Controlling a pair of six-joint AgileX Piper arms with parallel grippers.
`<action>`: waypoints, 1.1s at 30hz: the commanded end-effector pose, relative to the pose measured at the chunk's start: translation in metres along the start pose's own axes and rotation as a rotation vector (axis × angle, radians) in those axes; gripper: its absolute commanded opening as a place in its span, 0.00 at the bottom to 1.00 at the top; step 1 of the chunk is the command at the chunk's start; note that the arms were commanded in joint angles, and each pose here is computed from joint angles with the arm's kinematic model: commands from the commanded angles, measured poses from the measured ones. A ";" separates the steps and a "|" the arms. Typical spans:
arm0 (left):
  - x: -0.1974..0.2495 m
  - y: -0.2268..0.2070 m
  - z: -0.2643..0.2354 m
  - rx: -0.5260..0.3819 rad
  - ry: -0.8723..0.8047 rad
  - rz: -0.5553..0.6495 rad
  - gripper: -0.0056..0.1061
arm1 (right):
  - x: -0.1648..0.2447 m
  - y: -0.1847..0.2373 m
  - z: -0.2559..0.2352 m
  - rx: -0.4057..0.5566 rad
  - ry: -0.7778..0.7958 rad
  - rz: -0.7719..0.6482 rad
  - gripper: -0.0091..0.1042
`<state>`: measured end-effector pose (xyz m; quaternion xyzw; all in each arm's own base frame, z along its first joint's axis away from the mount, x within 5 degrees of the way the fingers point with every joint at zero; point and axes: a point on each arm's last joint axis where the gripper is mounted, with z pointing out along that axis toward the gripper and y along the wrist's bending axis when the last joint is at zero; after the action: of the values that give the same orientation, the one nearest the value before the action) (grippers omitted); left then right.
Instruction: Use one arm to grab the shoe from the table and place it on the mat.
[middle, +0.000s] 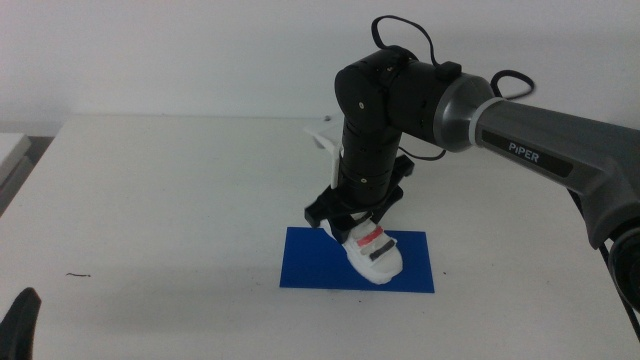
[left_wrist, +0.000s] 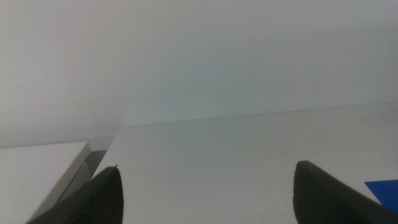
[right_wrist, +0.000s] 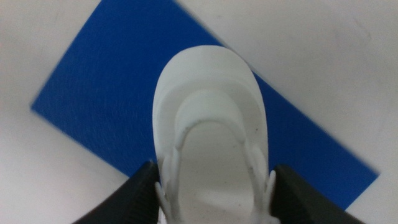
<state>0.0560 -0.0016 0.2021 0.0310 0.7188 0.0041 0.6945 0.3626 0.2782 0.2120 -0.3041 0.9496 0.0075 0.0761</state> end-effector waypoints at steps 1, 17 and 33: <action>-0.001 0.000 0.000 0.001 -0.007 -0.009 0.89 | -0.001 0.000 -0.005 -0.001 -0.010 0.152 0.26; -0.001 0.000 0.000 0.001 -0.007 -0.009 0.89 | -0.001 -0.004 -0.004 0.030 -0.047 1.626 0.26; -0.001 0.000 0.000 0.001 -0.007 -0.009 0.89 | 0.004 -0.002 0.004 0.056 -0.042 2.060 0.06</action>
<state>0.0560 -0.0016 0.2021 0.0310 0.7188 0.0041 0.6945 0.3638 0.2754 0.2095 0.6501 0.7551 0.0604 0.0596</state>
